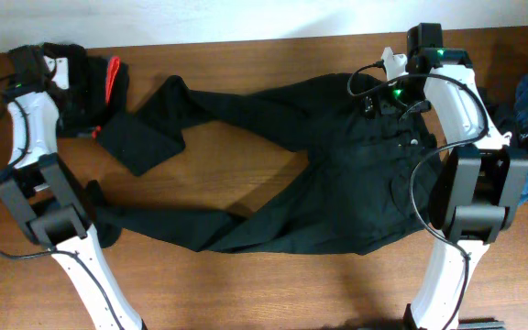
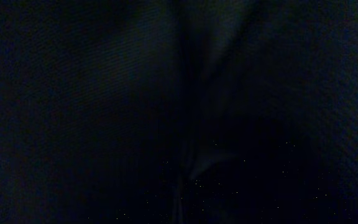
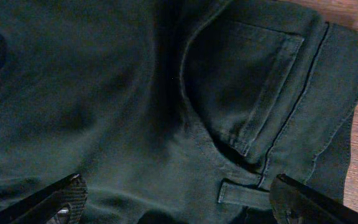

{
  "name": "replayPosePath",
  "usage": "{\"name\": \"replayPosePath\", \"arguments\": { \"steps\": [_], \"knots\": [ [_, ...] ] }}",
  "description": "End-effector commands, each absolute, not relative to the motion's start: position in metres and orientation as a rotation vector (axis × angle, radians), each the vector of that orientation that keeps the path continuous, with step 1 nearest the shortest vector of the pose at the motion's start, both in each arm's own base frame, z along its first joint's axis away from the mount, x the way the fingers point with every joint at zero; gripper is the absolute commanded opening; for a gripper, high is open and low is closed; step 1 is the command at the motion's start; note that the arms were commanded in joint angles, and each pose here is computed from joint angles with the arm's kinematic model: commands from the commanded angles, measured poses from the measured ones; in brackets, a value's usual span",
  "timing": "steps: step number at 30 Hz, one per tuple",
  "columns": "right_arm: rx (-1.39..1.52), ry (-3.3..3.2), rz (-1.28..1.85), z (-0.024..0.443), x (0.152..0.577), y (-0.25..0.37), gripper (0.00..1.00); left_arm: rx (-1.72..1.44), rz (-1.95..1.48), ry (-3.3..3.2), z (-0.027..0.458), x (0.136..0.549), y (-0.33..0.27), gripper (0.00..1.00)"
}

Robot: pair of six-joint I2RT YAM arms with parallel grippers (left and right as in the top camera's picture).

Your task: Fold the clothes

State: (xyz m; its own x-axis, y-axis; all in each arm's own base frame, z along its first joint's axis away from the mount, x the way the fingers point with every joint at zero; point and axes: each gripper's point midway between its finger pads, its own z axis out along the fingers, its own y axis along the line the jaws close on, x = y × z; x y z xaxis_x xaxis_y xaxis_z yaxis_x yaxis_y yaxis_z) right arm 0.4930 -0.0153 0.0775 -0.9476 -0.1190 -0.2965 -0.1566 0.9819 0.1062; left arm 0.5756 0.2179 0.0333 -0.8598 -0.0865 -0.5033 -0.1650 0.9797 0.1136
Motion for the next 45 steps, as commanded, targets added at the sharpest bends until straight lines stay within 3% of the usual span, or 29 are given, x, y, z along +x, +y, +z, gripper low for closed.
{"name": "replayPosePath", "arguments": {
  "steps": [1, 5, 10, 27, 30, 35, 39, 45],
  "knots": [
    [-0.199, 2.776, 0.150, 0.106, 0.497, -0.019, 0.99, -0.171, 0.214, 2.676, 0.008, 0.556, 0.242, 0.00],
    [-0.200, 2.776, 0.150, 0.106, 0.497, -0.019, 0.99, -0.111, 0.178, 2.667, 0.008, 0.561, 0.231, 0.00],
    [-0.200, 2.775, 0.150, 0.106, 0.497, -0.019, 0.99, -0.229, 0.605, 2.706, 0.016, 0.538, 0.284, 0.00],
    [-0.200, 2.776, 0.150, 0.106, 0.497, -0.019, 0.99, -0.475, 0.477, 2.766, 0.006, 0.474, 0.351, 0.00],
    [-0.199, 2.776, 0.150, 0.106, 0.497, -0.019, 0.99, -0.456, 0.462, 2.709, 0.027, 0.488, 0.350, 0.00],
    [-0.199, 2.776, 0.150, 0.106, 0.497, -0.019, 0.99, -0.422, 0.426, 2.506, 0.113, 0.530, 0.333, 0.00],
    [-0.199, 2.775, 0.150, 0.106, 0.497, -0.019, 0.99, -0.266, 0.235, 2.339, 0.184, 0.571, 0.283, 0.00],
    [-0.200, 2.775, 0.150, 0.106, 0.497, -0.019, 0.98, 0.041, 0.044, 2.298, 0.196, 0.610, 0.184, 0.00]
  ]
}}
